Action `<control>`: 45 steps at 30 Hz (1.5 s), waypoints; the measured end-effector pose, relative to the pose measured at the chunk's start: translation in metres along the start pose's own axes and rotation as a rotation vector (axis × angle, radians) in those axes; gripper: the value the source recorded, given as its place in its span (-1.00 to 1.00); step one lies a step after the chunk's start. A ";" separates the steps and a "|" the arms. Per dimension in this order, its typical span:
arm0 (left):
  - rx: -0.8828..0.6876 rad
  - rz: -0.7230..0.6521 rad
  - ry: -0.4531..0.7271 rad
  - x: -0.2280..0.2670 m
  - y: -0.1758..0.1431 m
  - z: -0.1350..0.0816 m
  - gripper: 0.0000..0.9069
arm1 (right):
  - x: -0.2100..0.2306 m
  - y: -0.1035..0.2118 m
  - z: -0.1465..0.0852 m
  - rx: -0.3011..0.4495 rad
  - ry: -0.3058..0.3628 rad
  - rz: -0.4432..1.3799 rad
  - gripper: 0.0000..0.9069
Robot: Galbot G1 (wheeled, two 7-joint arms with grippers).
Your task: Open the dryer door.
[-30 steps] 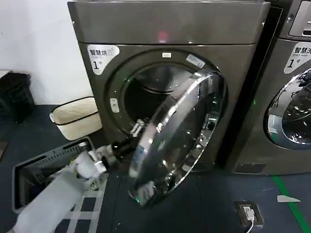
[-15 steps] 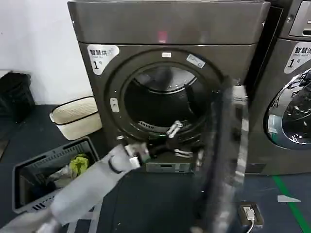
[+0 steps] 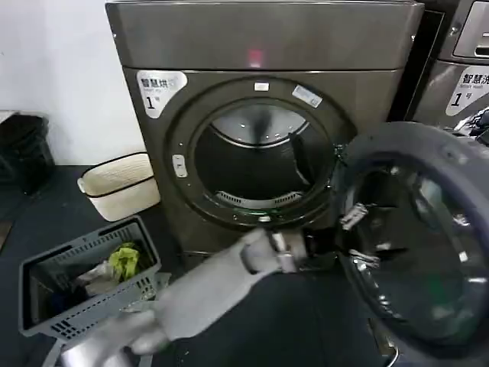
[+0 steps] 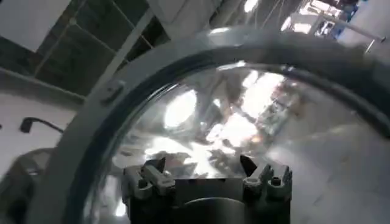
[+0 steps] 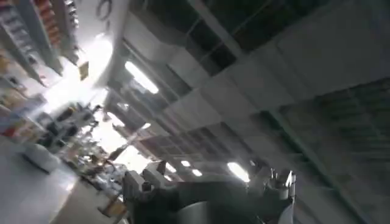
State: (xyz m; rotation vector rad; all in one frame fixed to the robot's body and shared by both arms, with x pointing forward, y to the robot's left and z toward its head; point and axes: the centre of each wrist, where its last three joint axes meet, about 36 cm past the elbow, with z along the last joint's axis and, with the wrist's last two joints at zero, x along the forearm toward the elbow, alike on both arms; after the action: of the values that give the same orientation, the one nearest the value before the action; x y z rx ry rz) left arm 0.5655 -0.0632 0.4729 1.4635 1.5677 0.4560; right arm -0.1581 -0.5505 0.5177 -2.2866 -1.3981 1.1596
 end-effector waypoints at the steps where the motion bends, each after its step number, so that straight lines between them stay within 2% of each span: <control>1: 0.009 -0.001 0.002 -0.007 -0.003 0.002 1.00 | 0.000 -0.001 0.001 0.000 0.000 0.002 1.00; 6: 0.048 -0.014 0.028 -0.033 -0.014 0.012 1.00 | 0.000 -0.001 -0.001 -0.010 -0.004 0.014 1.00; 8: 0.056 -0.020 0.075 -0.027 -0.014 0.019 1.00 | -0.001 -0.001 -0.002 -0.012 -0.006 0.013 1.00; 15: 0.074 -0.024 0.120 -0.021 -0.021 0.025 1.00 | 0.002 0.005 -0.004 -0.025 -0.005 0.005 1.00; 23: 0.108 -0.078 0.220 -0.029 -0.029 0.016 1.00 | 0.005 0.011 -0.011 -0.033 0.006 -0.015 1.00; 27: 0.162 -0.119 0.228 -0.052 -0.036 -0.013 1.00 | 0.006 0.013 -0.017 -0.052 0.019 -0.020 1.00; 29: 0.182 -0.125 0.195 -0.069 -0.037 -0.040 1.00 | 0.007 0.015 -0.018 -0.056 0.031 -0.026 1.00; 31: 0.178 -0.127 0.176 -0.065 -0.033 -0.066 1.00 | 0.008 0.018 -0.017 -0.061 0.031 -0.041 1.00; 39: 0.174 -0.137 0.307 0.071 0.000 -0.137 1.00 | 0.009 0.035 -0.023 -0.106 0.012 -0.112 1.00; 45: 0.036 -0.133 0.451 0.151 0.005 -0.181 1.00 | 0.004 0.055 -0.033 -0.138 -0.011 -0.159 1.00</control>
State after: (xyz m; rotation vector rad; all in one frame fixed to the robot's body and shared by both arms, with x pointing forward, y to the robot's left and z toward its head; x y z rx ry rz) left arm 0.4415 0.1330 0.5156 1.3308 2.0213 0.7182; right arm -0.0979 -0.5693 0.5076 -2.2116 -1.6787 1.0598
